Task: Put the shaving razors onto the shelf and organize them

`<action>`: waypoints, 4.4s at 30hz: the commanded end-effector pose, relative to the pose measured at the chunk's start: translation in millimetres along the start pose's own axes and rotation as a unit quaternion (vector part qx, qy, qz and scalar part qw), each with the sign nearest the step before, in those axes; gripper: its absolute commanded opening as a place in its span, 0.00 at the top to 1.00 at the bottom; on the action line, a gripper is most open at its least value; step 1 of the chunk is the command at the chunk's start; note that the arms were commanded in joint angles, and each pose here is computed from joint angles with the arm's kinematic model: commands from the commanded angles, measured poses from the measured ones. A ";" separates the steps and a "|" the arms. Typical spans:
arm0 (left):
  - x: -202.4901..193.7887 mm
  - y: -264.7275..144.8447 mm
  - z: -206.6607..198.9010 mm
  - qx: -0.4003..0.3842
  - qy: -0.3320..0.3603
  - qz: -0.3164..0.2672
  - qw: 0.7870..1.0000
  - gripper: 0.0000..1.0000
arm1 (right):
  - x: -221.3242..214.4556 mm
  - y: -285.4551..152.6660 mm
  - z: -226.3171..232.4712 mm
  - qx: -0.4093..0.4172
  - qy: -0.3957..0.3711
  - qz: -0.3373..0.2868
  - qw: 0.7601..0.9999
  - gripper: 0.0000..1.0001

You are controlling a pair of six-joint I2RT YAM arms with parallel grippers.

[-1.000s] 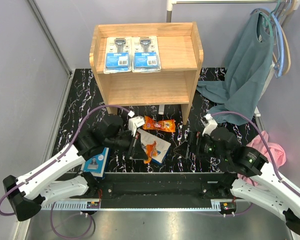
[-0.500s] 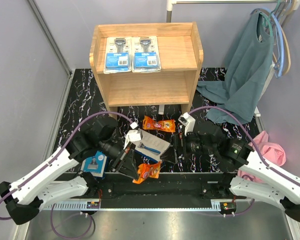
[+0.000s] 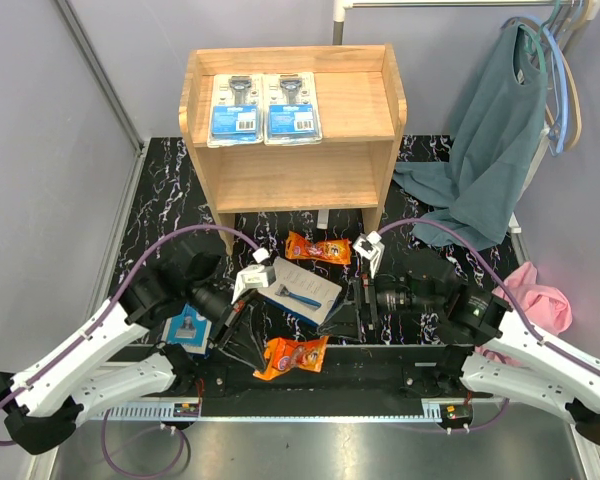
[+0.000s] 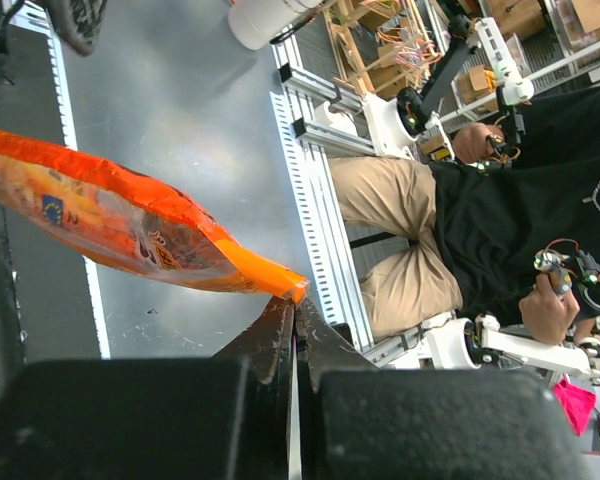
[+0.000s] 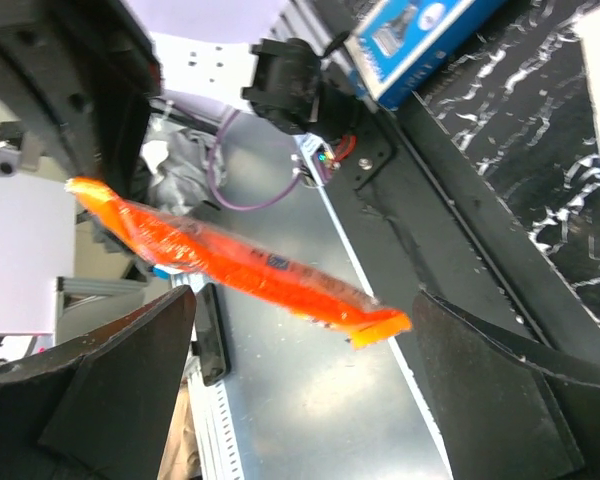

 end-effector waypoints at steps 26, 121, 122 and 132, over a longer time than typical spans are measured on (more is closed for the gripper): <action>45.1 2.8 -23.9 -0.064 0.053 -0.006 0.997 1.00 | 4.7 32.0 41.5 0.143 -0.015 -0.016 0.990 0.00; 0.9 -125.3 166.8 0.576 -0.266 -0.427 0.644 0.01 | 162.9 32.7 67.9 -0.078 -0.068 -0.073 0.992 1.00; 0.9 -125.1 167.3 0.577 -0.266 -0.425 0.644 0.01 | 168.1 31.3 65.5 -0.086 -0.068 -0.068 0.992 1.00; 1.7 -124.0 170.5 0.578 -0.265 -0.421 0.647 0.01 | 276.6 2.0 37.2 -0.163 -0.096 -0.128 0.974 1.00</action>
Point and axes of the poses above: each gripper's point midway between its finger pads, its own y axis out along the fingers, its own z axis along the line the jaws close on, x = y × z, the point moved 4 cm from there along -y, back along the fingers, and after that the axes turned 15 degrees about -y, right-handed, at the moved point
